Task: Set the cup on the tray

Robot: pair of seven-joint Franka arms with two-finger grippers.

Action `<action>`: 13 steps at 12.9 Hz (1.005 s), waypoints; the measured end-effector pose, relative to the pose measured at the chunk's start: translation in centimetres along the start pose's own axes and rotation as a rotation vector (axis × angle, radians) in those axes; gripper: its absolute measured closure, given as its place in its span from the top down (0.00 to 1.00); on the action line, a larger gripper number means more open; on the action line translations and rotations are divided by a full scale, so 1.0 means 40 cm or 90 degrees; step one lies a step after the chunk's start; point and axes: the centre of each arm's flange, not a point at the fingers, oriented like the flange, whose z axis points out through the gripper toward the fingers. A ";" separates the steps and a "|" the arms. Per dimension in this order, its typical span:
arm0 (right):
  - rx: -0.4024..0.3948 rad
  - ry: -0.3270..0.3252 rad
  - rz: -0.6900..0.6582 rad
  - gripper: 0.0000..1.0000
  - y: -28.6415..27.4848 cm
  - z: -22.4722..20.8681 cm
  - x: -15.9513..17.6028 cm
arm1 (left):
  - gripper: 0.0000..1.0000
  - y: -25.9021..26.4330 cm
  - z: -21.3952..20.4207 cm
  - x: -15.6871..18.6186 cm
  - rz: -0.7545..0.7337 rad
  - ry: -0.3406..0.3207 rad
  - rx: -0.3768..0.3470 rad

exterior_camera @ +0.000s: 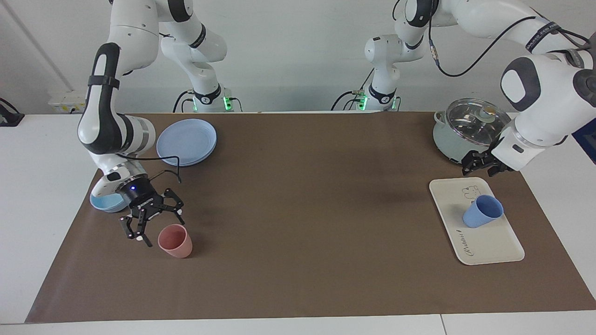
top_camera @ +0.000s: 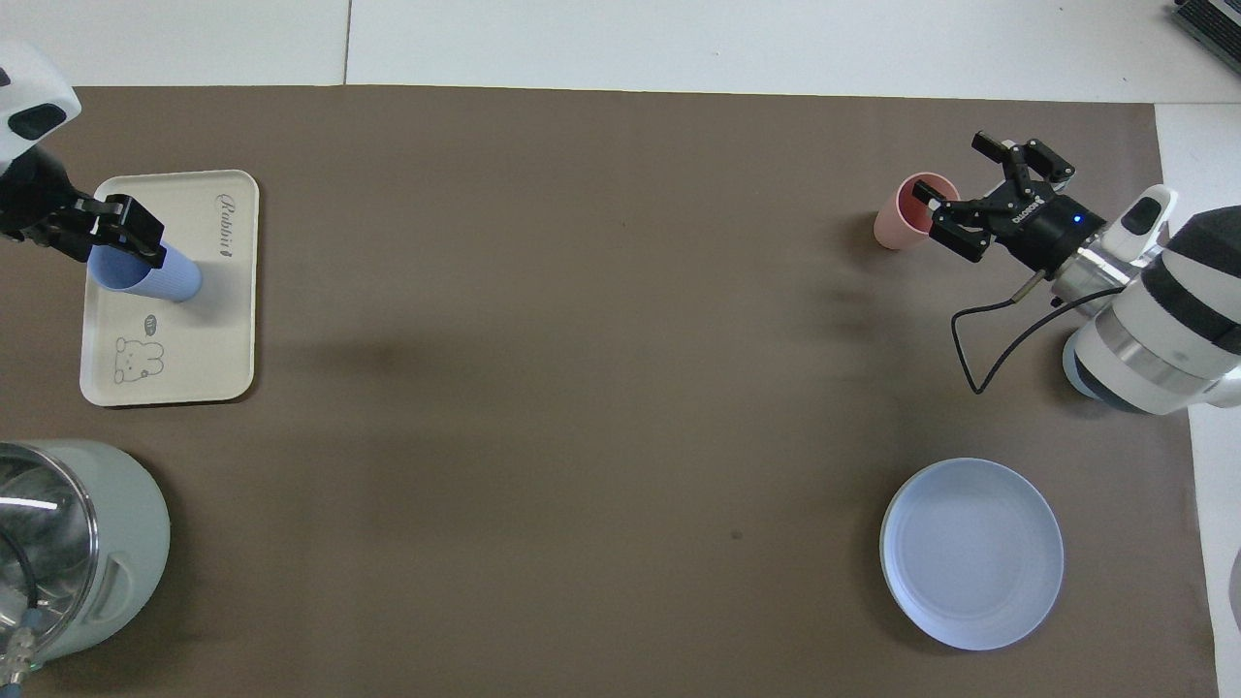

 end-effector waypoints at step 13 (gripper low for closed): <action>0.027 -0.319 -0.181 1.00 -0.015 -0.165 0.263 | 1.00 0.083 -0.208 -0.167 0.027 0.054 0.010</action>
